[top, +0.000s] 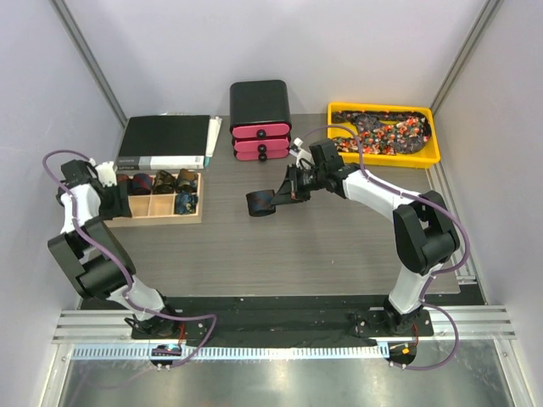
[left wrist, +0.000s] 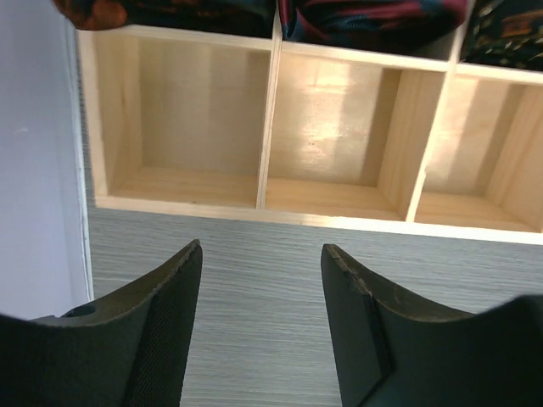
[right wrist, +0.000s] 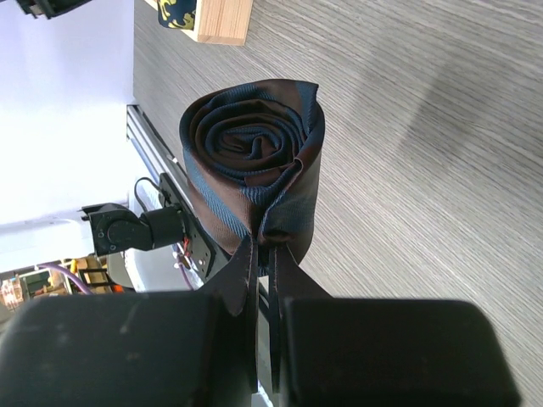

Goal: Roll the ties
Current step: Move the storage box to the center of the board.

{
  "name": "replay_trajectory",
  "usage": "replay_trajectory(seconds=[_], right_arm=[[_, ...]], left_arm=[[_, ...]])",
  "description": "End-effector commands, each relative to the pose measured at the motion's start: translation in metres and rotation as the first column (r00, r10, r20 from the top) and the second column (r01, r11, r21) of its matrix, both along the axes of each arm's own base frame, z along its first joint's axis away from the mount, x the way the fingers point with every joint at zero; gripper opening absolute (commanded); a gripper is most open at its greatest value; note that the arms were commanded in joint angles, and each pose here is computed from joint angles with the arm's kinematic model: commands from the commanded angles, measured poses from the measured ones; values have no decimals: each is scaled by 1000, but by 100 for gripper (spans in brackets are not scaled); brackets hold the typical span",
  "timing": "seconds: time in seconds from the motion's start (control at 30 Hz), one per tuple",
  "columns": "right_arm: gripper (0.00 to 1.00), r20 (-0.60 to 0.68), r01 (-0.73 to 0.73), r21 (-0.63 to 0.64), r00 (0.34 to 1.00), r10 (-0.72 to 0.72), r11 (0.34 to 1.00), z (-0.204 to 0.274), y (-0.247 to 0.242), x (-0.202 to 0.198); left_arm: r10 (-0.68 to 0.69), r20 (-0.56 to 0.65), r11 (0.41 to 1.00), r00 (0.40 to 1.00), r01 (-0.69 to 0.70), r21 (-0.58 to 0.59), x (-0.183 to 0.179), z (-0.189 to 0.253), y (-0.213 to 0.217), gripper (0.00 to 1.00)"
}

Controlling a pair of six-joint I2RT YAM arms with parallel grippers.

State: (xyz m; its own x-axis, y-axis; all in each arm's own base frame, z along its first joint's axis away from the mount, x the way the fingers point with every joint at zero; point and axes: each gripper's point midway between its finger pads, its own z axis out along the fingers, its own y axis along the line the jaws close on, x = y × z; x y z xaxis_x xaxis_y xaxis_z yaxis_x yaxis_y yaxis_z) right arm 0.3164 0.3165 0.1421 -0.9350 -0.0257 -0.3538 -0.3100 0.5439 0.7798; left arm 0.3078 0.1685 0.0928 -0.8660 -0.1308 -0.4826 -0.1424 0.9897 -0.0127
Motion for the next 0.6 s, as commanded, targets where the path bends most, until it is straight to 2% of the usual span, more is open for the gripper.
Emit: replay_trajectory(seconds=[0.0,0.13,0.33,0.47,0.57], right_arm=[[1,71,5,38,997,-8,999,25,8,12],[1,83,2,31,997,-5,1000,28,6,12],[1,82,0,14,997,-1,1000,29,1,12],[1,80,8,4,997,-9,1000,30,-7,11],[1,86,4,6,996,-5,1000,33,-9,8]], left_arm=[[-47,17,997,999,46,63,17,-1,16,57],[-8,4,998,1000,7,66,24,-22,25,54],[-52,33,997,998,50,63,41,-38,11,50],[-39,136,998,990,34,46,61,-7,8,48],[-50,170,998,984,43,47,66,9,6,48]])
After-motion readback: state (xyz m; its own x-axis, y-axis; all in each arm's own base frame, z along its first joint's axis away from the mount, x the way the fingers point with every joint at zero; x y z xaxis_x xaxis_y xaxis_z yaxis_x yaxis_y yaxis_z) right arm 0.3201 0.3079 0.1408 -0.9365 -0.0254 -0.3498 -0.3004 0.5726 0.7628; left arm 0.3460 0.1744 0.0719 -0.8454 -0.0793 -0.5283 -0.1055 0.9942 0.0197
